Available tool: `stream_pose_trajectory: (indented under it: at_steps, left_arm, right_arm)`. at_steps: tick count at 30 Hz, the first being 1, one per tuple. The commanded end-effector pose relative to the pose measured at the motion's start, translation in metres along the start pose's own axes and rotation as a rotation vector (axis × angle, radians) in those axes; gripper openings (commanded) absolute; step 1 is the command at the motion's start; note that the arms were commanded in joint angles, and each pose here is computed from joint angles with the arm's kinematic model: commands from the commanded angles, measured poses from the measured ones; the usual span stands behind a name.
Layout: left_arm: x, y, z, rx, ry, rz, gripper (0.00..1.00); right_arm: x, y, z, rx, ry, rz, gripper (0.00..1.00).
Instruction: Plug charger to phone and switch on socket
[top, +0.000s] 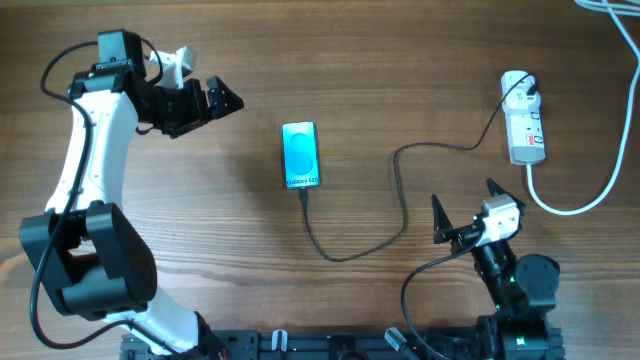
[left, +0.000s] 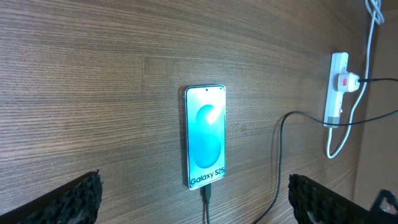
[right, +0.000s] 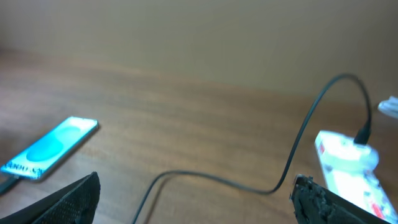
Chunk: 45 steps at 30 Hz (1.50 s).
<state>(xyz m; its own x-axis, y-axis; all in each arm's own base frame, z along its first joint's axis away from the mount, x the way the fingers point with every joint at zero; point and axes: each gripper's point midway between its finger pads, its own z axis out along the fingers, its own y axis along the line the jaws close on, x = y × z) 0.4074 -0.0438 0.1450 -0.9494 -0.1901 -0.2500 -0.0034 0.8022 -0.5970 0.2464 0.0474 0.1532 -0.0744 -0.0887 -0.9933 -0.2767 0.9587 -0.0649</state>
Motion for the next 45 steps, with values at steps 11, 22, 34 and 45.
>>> stream_pose_trajectory:
  at_steps: [11,22,34,45]
  left_arm:
    - [-0.0005,-0.0007,-0.0031,0.000,-0.007,0.007,1.00]
    - [-0.0006,-0.0007,-0.0031,0.000,-0.008,0.007,1.00]
    - [-0.0005,-0.0008,-0.0031,0.000,-0.007,0.007,1.00]
    - [-0.0005,-0.0007,-0.0031,0.000,-0.007,0.007,1.00]
  right_arm:
    - [-0.0250,0.0031,-0.0074,0.012,-0.111,-0.045,1.00]
    - [-0.0254,0.0031,-0.0075,0.012,-0.112,-0.043,1.00]
    - [-0.0253,0.0031,-0.0074,0.012,-0.112,-0.043,1.00]
    - [-0.0253,0.0031,-0.0074,0.012,-0.112,-0.043,1.00]
